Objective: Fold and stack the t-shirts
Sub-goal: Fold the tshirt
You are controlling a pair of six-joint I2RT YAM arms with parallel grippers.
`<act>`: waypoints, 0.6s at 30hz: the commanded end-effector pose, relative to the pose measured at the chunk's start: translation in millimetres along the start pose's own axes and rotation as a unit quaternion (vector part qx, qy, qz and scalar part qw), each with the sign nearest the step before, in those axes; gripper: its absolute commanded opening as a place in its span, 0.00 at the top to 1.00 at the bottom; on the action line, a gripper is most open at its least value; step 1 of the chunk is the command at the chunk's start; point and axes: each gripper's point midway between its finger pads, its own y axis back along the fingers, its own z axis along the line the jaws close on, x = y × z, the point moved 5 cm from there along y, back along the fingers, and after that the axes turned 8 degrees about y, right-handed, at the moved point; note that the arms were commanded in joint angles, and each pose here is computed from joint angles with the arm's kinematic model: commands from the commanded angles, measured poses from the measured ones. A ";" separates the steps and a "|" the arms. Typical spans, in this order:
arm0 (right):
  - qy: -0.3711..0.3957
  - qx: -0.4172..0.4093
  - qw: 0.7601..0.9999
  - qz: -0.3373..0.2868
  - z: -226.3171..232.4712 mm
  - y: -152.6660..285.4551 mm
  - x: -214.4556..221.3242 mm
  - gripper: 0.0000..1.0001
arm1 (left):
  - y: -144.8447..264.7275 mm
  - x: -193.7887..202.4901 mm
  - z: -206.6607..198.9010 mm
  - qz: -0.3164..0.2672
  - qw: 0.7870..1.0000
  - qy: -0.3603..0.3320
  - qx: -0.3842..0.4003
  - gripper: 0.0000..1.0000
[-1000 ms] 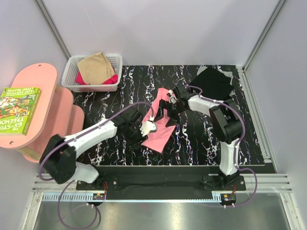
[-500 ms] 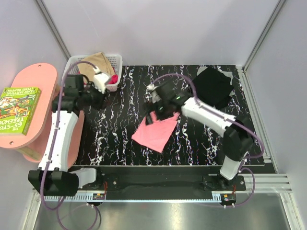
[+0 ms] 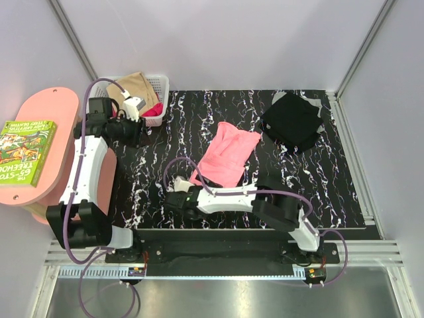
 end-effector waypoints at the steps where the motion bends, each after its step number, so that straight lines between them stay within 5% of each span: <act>1: 0.014 0.074 0.997 -0.013 -7.5 -1.8 -15.0 0.00 | 7.3 -8.5 -9.9 -0.029 0.999 -0.012 0.019 0.57; 18: 0.011 0.013 0.999 -0.051 40.9 29.0 -51.7 0.00 | 3.2 -3.8 -9.0 -0.024 0.999 -0.017 0.027 0.57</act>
